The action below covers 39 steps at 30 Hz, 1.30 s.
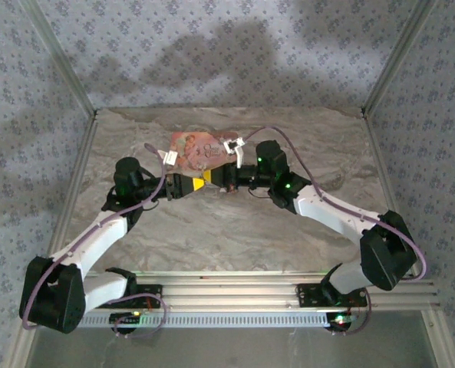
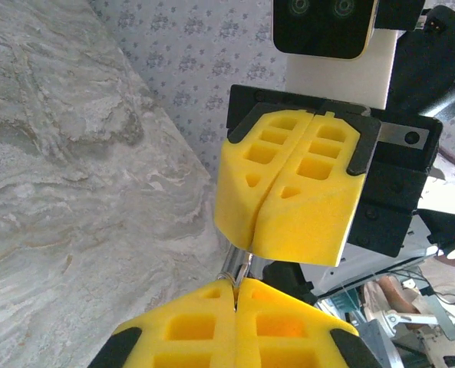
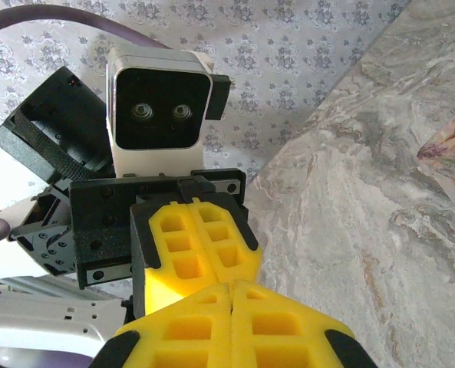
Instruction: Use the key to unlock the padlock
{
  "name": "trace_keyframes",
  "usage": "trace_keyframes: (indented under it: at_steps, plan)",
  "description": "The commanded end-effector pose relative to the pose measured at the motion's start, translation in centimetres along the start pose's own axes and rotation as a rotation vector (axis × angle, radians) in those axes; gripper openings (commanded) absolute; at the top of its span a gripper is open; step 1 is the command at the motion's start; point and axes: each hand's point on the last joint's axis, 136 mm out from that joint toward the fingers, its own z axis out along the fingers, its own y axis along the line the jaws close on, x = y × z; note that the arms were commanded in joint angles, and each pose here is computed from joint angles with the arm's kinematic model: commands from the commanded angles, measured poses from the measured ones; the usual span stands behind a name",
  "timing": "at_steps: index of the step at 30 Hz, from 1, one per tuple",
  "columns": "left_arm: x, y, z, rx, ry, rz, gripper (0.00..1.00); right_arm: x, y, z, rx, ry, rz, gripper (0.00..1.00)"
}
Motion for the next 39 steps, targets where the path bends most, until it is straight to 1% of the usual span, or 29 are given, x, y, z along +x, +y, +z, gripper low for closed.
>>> trace_keyframes:
  at_steps: [1, 2, 3, 6, 8, 9, 13, 18, 20, 22, 24, 28, 30, 35, 39]
  plan:
    - [-1.2, -1.3, -0.7, -0.010, -0.059, 0.071, 0.00, 0.7, 0.9, 1.1, -0.023, 0.024, 0.023, 0.10]
    - [-0.9, -0.8, -1.0, -0.038, -0.054, 0.072, 0.00, 0.7, 0.5, 1.1, -0.010, 0.025, 0.026, 0.18]
    - [-0.7, 0.1, -1.4, -0.079, -0.057, 0.068, 0.00, 0.5, 0.1, 1.0, 0.008, 0.026, 0.031, 0.24]
    - [-0.9, 1.9, -2.7, -0.130, -0.088, 0.035, 0.00, -0.9, -0.9, 0.6, 0.052, 0.036, 0.044, 0.41]
    - [-0.8, 3.1, -3.4, -0.178, -0.098, 0.024, 0.00, -1.7, -2.1, 0.3, 0.123, 0.030, 0.064, 0.47]
    - [-0.7, 3.7, -3.7, -0.207, -0.102, 0.019, 0.00, -1.9, -2.8, 0.2, 0.161, 0.033, 0.039, 0.47]
    - [-1.2, 5.6, -4.9, -0.304, -0.111, 0.002, 0.00, -2.4, -6.7, -0.4, 0.350, 0.051, 0.090, 0.48]
    - [-2.6, 9.1, -7.6, -0.498, -0.133, -0.030, 0.00, -1.5, -13.6, -2.3, 0.640, 0.064, 0.234, 0.50]
    - [-3.0, 10.7, -8.6, -0.577, -0.123, -0.037, 0.00, -1.4, -16.0, -2.9, 0.715, 0.052, 0.287, 0.50]
    - [-3.6, 12.5, -9.9, -0.702, -0.098, -0.033, 0.00, -1.5, -17.9, -2.9, 0.767, 0.056, 0.308, 0.51]
    - [-4.3, 14.2, -11.1, -0.794, -0.091, -0.039, 0.00, -1.7, -19.2, -2.4, 0.796, 0.075, 0.308, 0.52]
    - [-6.4, 17.4, -12.8, -0.926, -0.103, -0.069, 0.00, -2.0, -21.3, -1.9, 0.873, 0.127, 0.284, 0.54]
    - [-7.2, 18.8, -12.9, -0.955, -0.091, -0.070, 0.00, -1.6, -22.1, -2.1, 0.914, 0.151, 0.286, 0.55]
    - [-8.7, 22.6, -12.4, -0.979, -0.039, -0.080, 0.00, -1.0, -24.1, -2.9, 1.009, 0.176, 0.246, 0.58]
    - [-9.7, 25.3, -11.9, -0.985, -0.029, -0.097, 0.00, 0.0, -25.7, -2.8, 1.014, 0.211, 0.249, 0.60]
